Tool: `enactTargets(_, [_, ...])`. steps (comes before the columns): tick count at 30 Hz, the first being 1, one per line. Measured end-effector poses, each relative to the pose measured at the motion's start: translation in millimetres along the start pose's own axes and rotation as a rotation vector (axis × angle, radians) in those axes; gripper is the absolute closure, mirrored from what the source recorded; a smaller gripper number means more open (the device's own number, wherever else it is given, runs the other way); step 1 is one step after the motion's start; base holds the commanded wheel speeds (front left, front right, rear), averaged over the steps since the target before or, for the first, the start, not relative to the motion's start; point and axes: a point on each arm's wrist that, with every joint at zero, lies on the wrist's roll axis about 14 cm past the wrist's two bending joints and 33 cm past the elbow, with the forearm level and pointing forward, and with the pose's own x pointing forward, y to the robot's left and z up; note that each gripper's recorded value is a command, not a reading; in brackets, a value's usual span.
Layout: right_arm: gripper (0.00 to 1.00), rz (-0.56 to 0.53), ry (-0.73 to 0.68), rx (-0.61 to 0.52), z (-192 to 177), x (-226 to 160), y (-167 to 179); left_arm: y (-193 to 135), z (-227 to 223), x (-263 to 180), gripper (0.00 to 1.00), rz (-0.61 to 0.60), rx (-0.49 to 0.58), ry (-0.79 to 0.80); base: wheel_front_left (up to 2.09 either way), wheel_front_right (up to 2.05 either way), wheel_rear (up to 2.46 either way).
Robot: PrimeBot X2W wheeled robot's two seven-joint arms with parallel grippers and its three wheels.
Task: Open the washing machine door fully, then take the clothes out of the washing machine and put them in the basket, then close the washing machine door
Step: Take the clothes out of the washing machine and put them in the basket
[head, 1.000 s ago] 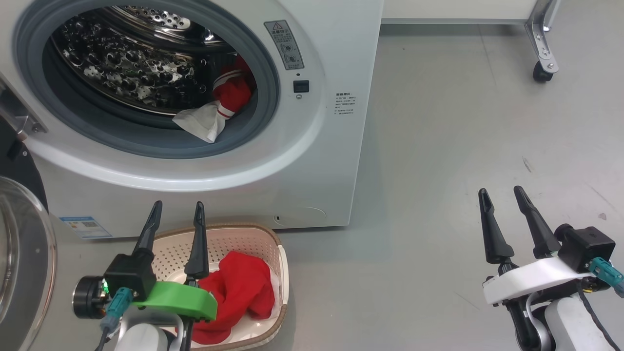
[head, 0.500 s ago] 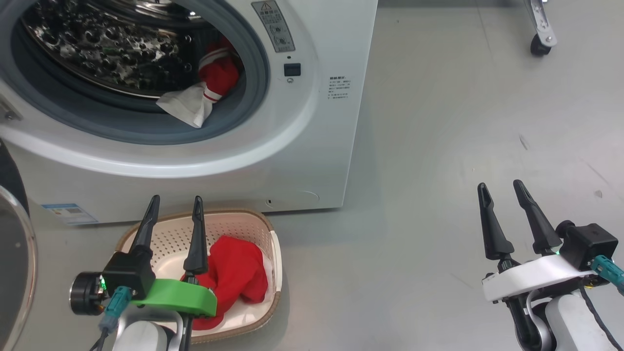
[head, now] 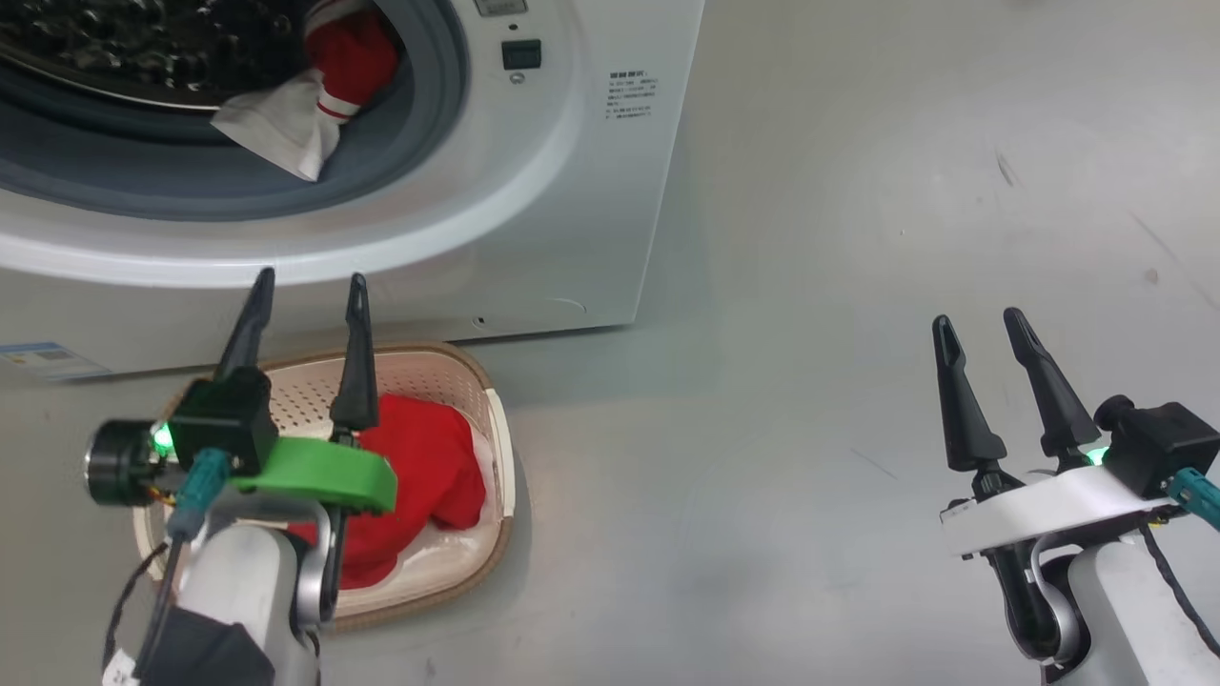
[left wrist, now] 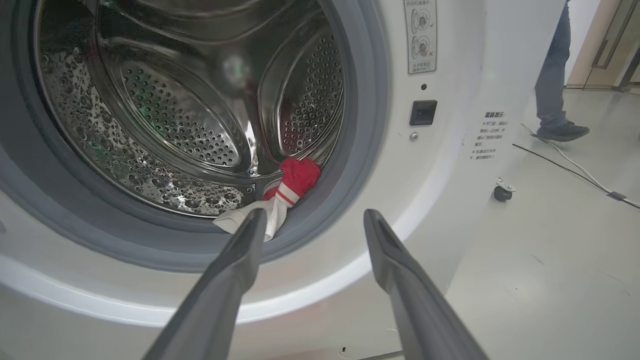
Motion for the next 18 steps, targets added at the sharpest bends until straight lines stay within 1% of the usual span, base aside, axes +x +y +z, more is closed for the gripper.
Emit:
enactTargets(2, [0.00,-0.005,0.005,0.007,-2,4,-2,1,0,14,0.00,-0.008,0.014,0.003,0.00,0.00,0.00])
enactTargets(7, [0.00,-0.031,0.020,0.010,-7,11,-14,7,-4,49,0.00,-0.003,0.009,0.028,0.00,0.00,0.00])
enactTargets(12, [0.00,-0.056,0.039,0.007,-14,15,-24,18,-21,80,0.00,0.019,-0.006,0.103,0.00,0.00,0.00])
enactTargets(18, [0.00,-0.093,0.057,0.000,-19,15,-37,22,-41,111,0.00,0.034,-0.065,0.188,0.00,0.00,0.00])
